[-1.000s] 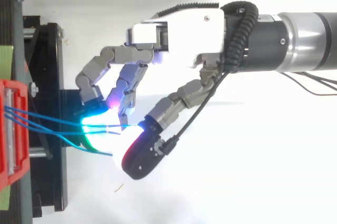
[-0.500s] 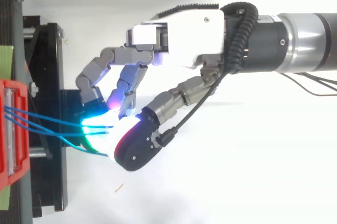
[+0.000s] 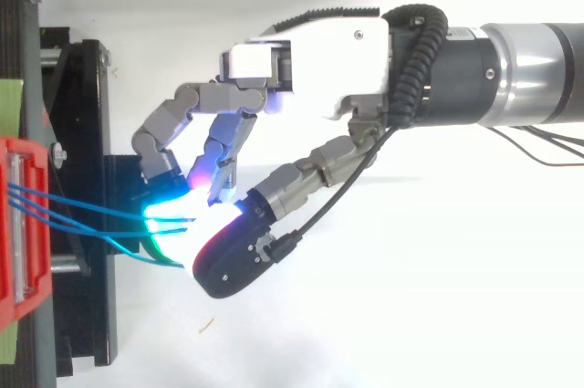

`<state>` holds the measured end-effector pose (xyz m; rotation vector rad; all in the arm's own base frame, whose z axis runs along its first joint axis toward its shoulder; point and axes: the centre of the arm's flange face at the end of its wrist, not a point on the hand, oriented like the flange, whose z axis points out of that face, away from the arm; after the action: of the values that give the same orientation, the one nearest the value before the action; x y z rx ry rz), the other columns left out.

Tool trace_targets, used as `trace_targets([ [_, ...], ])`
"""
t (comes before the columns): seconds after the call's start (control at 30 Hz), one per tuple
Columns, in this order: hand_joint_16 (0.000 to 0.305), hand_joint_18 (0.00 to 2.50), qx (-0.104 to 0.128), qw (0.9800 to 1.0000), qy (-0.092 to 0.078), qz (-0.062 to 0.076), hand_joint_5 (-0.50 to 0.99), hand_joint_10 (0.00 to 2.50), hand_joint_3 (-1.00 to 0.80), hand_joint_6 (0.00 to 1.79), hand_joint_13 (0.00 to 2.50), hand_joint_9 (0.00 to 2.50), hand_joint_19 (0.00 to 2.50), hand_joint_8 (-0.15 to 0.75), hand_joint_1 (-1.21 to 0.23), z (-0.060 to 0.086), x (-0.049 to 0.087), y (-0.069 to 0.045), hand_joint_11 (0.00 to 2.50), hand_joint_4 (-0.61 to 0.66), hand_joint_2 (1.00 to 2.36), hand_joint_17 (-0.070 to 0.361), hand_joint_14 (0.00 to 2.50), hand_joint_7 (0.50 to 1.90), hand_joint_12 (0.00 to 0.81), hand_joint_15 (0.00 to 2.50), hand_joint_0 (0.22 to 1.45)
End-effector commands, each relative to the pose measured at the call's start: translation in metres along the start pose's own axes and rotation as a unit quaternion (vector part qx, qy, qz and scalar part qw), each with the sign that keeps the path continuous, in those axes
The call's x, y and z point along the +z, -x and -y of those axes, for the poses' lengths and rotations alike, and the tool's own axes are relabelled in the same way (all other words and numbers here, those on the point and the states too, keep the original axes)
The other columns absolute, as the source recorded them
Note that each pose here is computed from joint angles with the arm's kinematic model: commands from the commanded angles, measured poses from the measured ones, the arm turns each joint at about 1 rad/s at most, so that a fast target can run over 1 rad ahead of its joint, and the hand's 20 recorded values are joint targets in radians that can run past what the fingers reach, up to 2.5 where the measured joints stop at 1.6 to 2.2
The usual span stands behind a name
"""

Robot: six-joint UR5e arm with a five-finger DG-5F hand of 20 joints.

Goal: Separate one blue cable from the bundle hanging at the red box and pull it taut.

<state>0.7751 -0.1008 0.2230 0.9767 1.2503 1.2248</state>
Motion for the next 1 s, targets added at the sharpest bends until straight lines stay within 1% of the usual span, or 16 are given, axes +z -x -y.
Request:
trace_targets([
  [0.0, 0.046, 0.97, -0.001, 1.0000, -0.002, 0.000, -0.18, 0.02, -0.32, 0.92, 1.00, 0.96, 0.50, 0.365, -0.94, 0.0019, -0.0007, -0.0005, 0.86, -0.01, 1.01, 0.102, 0.02, 1.30, 0.405, 0.55, 0.77],
  [0.03, 0.045, 0.95, -0.002, 1.0000, -0.002, 0.000, -0.18, 0.02, -0.39, 0.92, 0.99, 0.96, 0.51, 0.361, -0.95, 0.0031, -0.0022, 0.0005, 0.86, 0.00, 1.01, 0.100, 0.02, 1.28, 0.394, 0.55, 0.81],
  [0.07, 0.044, 0.95, -0.002, 1.0000, -0.003, -0.001, -0.18, 0.02, -0.43, 0.92, 0.99, 0.96, 0.51, 0.358, -0.95, 0.0036, -0.0024, -0.0010, 0.86, 0.00, 1.01, 0.099, 0.02, 1.27, 0.392, 0.55, 0.82],
  [0.1, 0.044, 0.94, -0.002, 1.0000, -0.003, 0.000, -0.18, 0.02, -0.46, 0.93, 0.98, 0.97, 0.50, 0.357, -0.95, 0.0042, -0.0030, 0.0003, 0.87, -0.02, 1.00, 0.098, 0.02, 1.26, 0.389, 0.55, 0.83],
  [0.23, 0.044, 0.95, -0.002, 1.0000, -0.002, 0.000, -0.17, 0.02, -0.50, 0.93, 0.99, 0.97, 0.50, 0.353, -0.94, 0.0038, -0.0024, -0.0008, 0.87, 0.02, 1.00, 0.098, 0.02, 1.23, 0.386, 0.55, 0.83],
  [0.27, 0.044, 0.97, -0.002, 1.0000, -0.002, 0.000, -0.17, 0.02, -0.50, 0.93, 1.00, 0.98, 0.48, 0.351, -0.94, 0.0038, -0.0024, -0.0008, 0.87, 0.06, 1.00, 0.098, 0.02, 1.22, 0.385, 0.54, 0.79],
  [0.33, 0.043, 0.98, -0.002, 1.0000, -0.002, 0.000, -0.16, 0.02, -0.50, 0.92, 1.01, 1.00, 0.50, 0.359, -0.92, 0.0038, -0.0024, -0.0008, 0.88, 0.09, 1.00, 0.098, 0.02, 1.21, 0.389, 0.55, 0.72],
  [0.37, 0.044, 0.98, -0.001, 1.0000, -0.002, 0.000, -0.16, 0.02, -0.50, 0.93, 1.01, 1.00, 0.50, 0.363, -0.88, 0.0046, -0.0031, 0.0002, 0.88, 0.10, 1.00, 0.098, 0.02, 1.12, 0.388, 0.55, 0.66],
  [0.47, 0.046, 0.99, 0.000, 1.0000, -0.002, 0.000, -0.16, 0.02, -0.50, 0.91, 1.02, 1.02, 0.53, 0.373, -0.82, 0.0039, -0.0027, 0.0003, 0.86, 0.12, 1.00, 0.103, 0.02, 1.13, 0.400, 0.55, 0.58],
  [0.5, 0.046, 1.00, 0.000, 1.0000, -0.002, 0.001, -0.16, 0.02, -0.50, 0.91, 1.02, 1.02, 0.52, 0.375, -0.82, 0.0041, -0.0030, 0.0015, 0.86, 0.12, 1.00, 0.104, 0.02, 1.15, 0.403, 0.56, 0.57],
  [0.57, 0.048, 1.01, 0.002, 1.0000, -0.001, 0.001, -0.15, 0.02, -0.50, 0.90, 1.03, 1.03, 0.53, 0.382, -0.75, 0.0039, -0.0028, 0.0015, 0.85, 0.13, 1.00, 0.107, 0.02, 1.16, 0.410, 0.56, 0.55],
  [0.8, 0.051, 1.03, 0.002, 1.0000, -0.001, 0.001, -0.15, 0.02, -0.50, 0.87, 1.05, 1.06, 0.55, 0.392, -0.62, 0.0039, -0.0028, 0.0015, 0.84, 0.15, 1.00, 0.114, 0.02, 1.15, 0.420, 0.56, 0.53],
  [0.87, 0.048, 1.01, 0.002, 1.0000, -0.002, 0.001, -0.15, 0.02, -0.50, 0.87, 1.05, 1.05, 0.57, 0.378, -0.56, 0.0046, -0.0033, 0.0014, 0.83, 0.14, 1.00, 0.107, 0.02, 1.14, 0.404, 0.56, 0.59],
  [0.9, 0.047, 1.01, 0.002, 1.0000, -0.001, 0.001, -0.15, 0.02, -0.50, 0.86, 1.06, 1.06, 0.57, 0.378, -0.56, 0.0039, -0.0028, 0.0015, 0.83, 0.13, 1.00, 0.107, 0.02, 1.17, 0.405, 0.56, 0.62],
  [0.93, 0.048, 1.01, 0.002, 1.0000, -0.001, 0.001, -0.14, 0.02, -0.50, 0.86, 1.06, 1.06, 0.58, 0.379, -0.56, 0.0039, -0.0028, 0.0015, 0.84, 0.13, 1.00, 0.107, 0.02, 1.18, 0.405, 0.56, 0.62],
  [0.97, 0.048, 1.01, 0.002, 1.0000, -0.002, 0.001, -0.14, 0.02, -0.38, 0.87, 1.06, 1.07, 0.59, 0.383, -0.61, 0.0046, -0.0033, 0.0014, 0.84, 0.12, 1.01, 0.109, 0.02, 1.22, 0.408, 0.56, 0.62],
])
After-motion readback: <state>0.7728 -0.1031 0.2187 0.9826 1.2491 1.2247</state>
